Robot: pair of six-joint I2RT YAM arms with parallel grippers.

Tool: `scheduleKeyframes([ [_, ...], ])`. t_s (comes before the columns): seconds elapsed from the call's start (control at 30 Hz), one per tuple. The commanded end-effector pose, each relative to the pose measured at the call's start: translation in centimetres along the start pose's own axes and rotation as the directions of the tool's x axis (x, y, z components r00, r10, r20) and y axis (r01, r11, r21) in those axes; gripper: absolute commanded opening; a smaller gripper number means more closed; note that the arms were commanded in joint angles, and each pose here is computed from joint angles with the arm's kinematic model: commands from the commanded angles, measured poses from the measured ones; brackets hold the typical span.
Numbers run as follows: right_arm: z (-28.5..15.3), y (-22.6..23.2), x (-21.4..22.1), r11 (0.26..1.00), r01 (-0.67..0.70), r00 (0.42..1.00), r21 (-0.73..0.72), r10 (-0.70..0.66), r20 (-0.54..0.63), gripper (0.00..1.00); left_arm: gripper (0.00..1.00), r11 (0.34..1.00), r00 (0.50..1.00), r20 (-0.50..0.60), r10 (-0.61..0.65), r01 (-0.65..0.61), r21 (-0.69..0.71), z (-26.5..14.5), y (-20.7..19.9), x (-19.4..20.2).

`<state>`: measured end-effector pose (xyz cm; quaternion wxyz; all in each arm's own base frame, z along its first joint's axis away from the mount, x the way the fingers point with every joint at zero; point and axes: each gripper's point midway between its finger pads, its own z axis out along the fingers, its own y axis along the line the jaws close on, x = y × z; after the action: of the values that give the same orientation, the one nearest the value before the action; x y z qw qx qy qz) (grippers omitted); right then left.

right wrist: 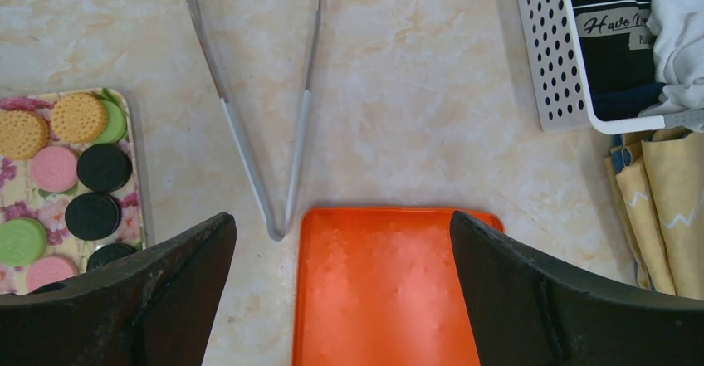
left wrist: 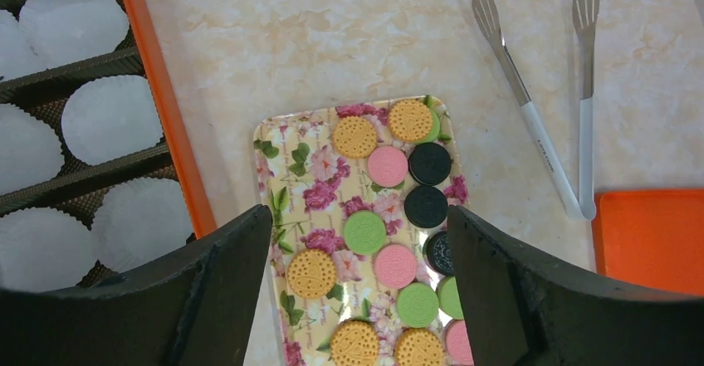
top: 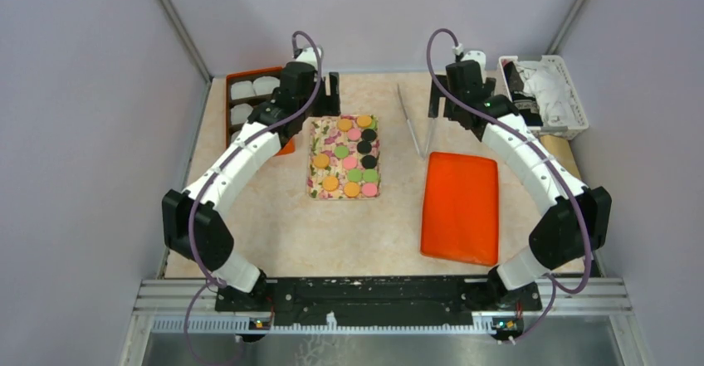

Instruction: Pack the cookies

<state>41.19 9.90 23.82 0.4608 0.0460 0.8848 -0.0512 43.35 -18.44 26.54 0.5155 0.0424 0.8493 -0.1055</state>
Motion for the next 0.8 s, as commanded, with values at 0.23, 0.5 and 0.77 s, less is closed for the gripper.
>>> scheduleKeyframes([
  [0.23,-0.2,4.0,0.4,0.976,0.015,1.0,-0.215,-0.012,0.015,0.99,0.8,0.999,0.999,-0.041,-0.02,0.018,-0.051,2.1,1.1,2.0],
  [0.5,0.4,5.3,3.0,0.958,0.005,1.0,-0.286,-0.012,-0.022,0.99,0.27,0.993,0.98,-0.193,-0.048,0.026,-0.113,5.8,2.6,7.3],
  [0.77,1.9,5.5,4.8,0.963,0.01,0.997,-0.269,-0.03,-0.069,0.99,0.15,0.983,0.948,-0.311,-0.06,0.002,-0.182,8.8,3.6,11.4],
])
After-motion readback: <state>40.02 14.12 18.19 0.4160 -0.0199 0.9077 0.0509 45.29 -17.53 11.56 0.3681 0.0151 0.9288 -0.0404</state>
